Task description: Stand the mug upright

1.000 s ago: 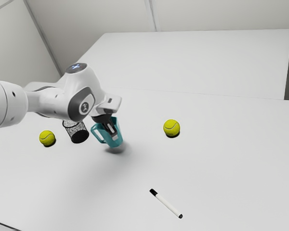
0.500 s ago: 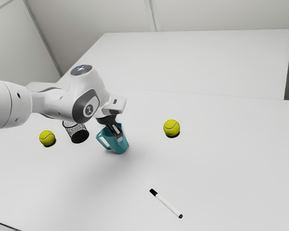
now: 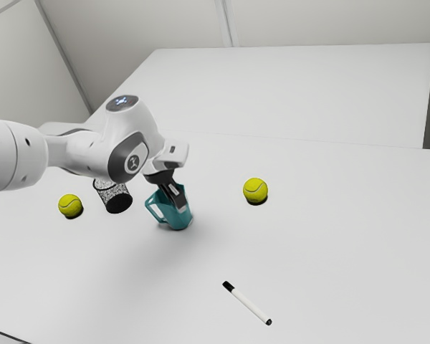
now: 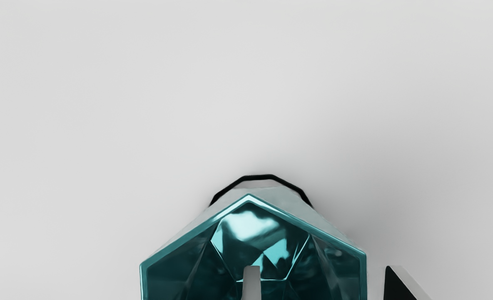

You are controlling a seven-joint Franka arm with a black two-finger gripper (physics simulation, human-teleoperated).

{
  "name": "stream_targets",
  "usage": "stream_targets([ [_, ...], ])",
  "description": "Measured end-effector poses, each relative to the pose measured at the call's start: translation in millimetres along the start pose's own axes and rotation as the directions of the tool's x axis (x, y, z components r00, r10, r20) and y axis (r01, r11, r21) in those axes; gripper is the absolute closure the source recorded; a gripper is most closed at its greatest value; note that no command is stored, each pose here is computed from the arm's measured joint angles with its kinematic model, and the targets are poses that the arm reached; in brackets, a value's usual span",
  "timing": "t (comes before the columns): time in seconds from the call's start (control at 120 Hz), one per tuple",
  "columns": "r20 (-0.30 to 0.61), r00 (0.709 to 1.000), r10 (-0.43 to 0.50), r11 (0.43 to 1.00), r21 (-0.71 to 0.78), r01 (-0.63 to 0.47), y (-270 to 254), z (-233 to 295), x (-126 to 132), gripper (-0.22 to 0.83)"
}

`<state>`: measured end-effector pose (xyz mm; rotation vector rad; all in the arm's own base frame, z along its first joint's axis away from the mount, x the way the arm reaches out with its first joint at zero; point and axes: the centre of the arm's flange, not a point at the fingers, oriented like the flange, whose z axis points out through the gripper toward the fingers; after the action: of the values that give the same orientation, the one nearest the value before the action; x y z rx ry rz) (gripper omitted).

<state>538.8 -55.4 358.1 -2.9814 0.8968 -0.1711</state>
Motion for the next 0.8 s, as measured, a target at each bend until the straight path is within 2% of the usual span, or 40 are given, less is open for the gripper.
stream_targets([
  [0.358,-0.072,0.997,0.011,1.000,0.013,-0.010,12.8,-49.6,12.1,0.23],
  [0.55,-0.126,0.992,-0.003,0.999,0.042,0.009,-5.6,-123.1,54.5,0.11],
  [0.8,-0.054,0.993,-0.107,0.993,0.037,0.109,-62.5,-176.2,108.6,0.03],
])
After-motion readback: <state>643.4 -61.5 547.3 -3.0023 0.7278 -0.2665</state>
